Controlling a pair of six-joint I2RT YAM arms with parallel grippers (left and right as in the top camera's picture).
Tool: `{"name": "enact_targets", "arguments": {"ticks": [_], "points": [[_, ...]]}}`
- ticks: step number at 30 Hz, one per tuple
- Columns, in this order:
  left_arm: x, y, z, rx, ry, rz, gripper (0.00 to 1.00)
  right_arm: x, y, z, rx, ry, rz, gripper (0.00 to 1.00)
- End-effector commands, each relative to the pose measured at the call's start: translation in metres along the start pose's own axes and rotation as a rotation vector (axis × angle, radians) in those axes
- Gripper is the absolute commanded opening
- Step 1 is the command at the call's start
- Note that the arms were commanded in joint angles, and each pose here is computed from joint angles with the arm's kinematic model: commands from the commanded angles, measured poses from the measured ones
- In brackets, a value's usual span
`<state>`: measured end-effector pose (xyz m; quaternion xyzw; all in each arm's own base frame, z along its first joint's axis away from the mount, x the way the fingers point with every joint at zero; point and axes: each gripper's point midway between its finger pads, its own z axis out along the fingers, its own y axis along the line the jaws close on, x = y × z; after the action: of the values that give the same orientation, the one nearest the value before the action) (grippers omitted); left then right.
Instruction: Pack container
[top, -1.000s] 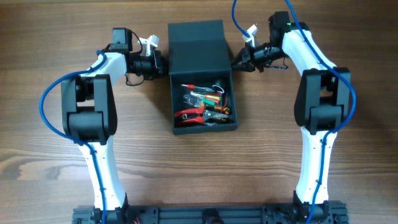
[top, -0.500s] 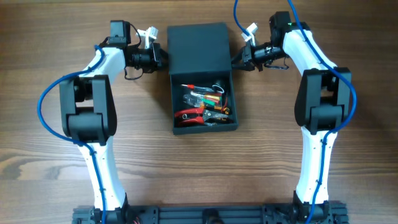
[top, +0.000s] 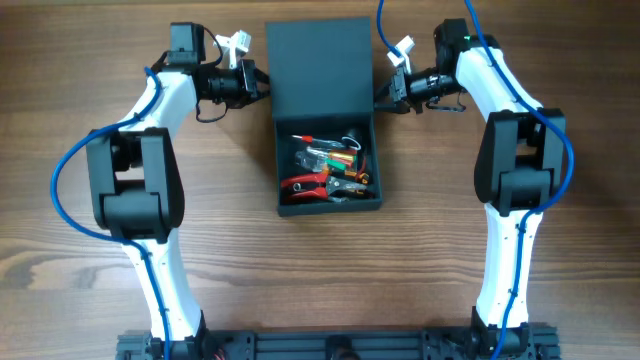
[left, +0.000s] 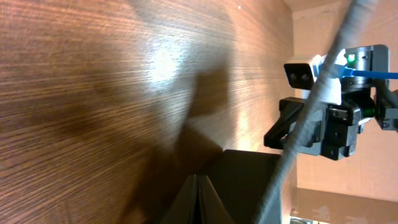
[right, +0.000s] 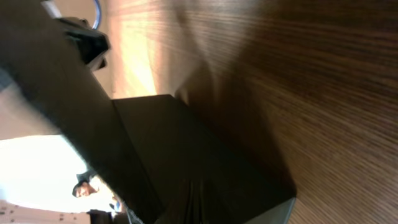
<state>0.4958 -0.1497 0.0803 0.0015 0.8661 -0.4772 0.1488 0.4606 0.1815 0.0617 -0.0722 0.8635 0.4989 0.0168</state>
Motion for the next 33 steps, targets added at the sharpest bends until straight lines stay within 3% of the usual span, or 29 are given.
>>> {"name": "enact_targets", "arguments": {"ticks": [1,19,28,33], "points": [[-0.01,-0.055,-0.009,0.059,-0.02,0.101,0.04,-0.01,0.039,-0.017,0.008,-0.03,-0.127,0.04],[0.0,-0.091,-0.016,0.02,-0.014,0.192,0.04,-0.021,0.097,-0.07,0.167,-0.062,-0.261,0.04],[-0.001,-0.134,-0.046,0.019,-0.069,0.27,0.04,0.003,0.112,-0.079,0.17,0.011,-0.261,0.04],[0.022,-0.145,-0.055,-0.081,-0.032,0.32,0.04,0.014,0.096,-0.1,0.379,0.033,-0.196,0.04]]}}
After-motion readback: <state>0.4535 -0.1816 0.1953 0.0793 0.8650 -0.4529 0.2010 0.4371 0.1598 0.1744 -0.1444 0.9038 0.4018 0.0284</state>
